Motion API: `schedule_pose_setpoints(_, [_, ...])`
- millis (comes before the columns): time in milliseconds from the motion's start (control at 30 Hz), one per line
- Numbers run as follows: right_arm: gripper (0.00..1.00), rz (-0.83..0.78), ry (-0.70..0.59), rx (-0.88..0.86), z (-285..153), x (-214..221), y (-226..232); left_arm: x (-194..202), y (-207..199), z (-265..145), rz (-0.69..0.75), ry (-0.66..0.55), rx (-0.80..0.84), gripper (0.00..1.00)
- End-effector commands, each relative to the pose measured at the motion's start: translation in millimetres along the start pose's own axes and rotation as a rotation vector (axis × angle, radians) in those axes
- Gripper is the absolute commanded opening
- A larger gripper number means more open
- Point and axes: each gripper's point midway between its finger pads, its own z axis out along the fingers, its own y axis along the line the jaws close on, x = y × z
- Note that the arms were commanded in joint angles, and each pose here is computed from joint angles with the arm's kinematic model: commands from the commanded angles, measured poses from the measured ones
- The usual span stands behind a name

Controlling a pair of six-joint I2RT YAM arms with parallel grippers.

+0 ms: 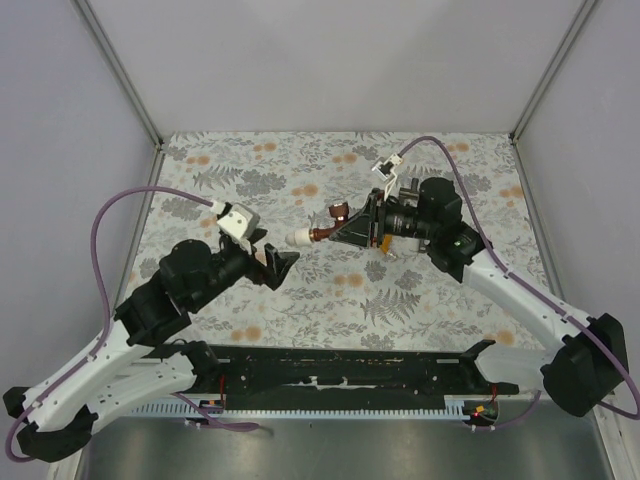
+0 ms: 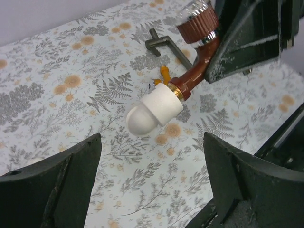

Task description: Install the water faucets

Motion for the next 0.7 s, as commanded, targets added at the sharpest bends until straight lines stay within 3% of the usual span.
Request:
schedule_pose_setpoints(0, [0.00, -0.228, -0.179, 0.003, -3.8, -33.2, 2.5, -27.6, 13.9, 0.0, -0.438, -0.135, -0.152, 0.91])
schedule_pose_setpoints(300, [0.00, -0.406, -0.335, -0.043, -2.7, -40.5, -3.0, -38.1, 28.3, 16.9, -0.826, -0.258, -0.267, 0.90])
schedule_pose_setpoints(433, [0.00, -0.480, -0.370, -0.048, -3.9, -44.8, -0.3, -25.4, 41.3, 22.6, -0.926, -0.281, -0.360, 0.89])
schedule_pose_setpoints(667, [0.00, -0.547, -0.408, -0.049, -4.9, -48.1, 4.3, -26.6, 47.0, 35.5, -1.053, -0.377, -0.368, 0.84])
